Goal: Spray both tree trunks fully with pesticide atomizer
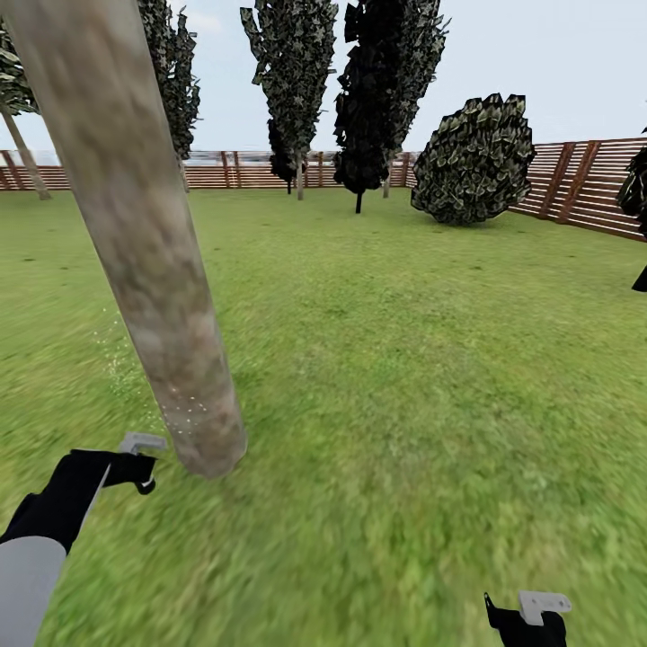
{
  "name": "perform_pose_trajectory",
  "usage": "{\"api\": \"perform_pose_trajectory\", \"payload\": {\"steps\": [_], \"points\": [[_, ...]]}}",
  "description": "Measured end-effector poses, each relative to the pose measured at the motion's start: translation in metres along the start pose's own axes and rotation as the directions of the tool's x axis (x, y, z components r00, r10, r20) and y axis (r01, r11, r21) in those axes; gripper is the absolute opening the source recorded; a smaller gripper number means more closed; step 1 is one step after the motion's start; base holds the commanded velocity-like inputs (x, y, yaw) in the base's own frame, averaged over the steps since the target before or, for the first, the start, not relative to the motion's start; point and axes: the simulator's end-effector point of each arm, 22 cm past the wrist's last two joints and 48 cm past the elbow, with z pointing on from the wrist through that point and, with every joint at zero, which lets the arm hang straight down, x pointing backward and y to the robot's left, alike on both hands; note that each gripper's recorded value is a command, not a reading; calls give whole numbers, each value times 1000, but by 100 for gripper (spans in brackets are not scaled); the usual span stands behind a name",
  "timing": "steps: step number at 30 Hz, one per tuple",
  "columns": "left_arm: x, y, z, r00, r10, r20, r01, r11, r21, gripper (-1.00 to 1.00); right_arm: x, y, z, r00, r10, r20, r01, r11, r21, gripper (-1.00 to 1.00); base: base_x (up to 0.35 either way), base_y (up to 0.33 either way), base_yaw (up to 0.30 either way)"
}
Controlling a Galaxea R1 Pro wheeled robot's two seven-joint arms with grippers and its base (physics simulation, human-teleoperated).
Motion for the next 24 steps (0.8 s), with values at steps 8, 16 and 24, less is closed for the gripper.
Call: {"api": "perform_pose_trajectory", "payload": {"steps": [8,16,24], "points": [[-41,-18,-22,999,-21,44,21,1000,9,-100,0,0,0,1000,0,0,0,1000,0,100,-107,0,0],[-91,19,-50,993,-32,111,34,999,-15,-100,0,0,0,1000,0,0,0,1000,0,100,-3,0,0],[-109,18,-77,992,-64,111,62,998,17,-100,0,0,0,1000,0,0,0,1000,0,100,-103,0,0]]}}
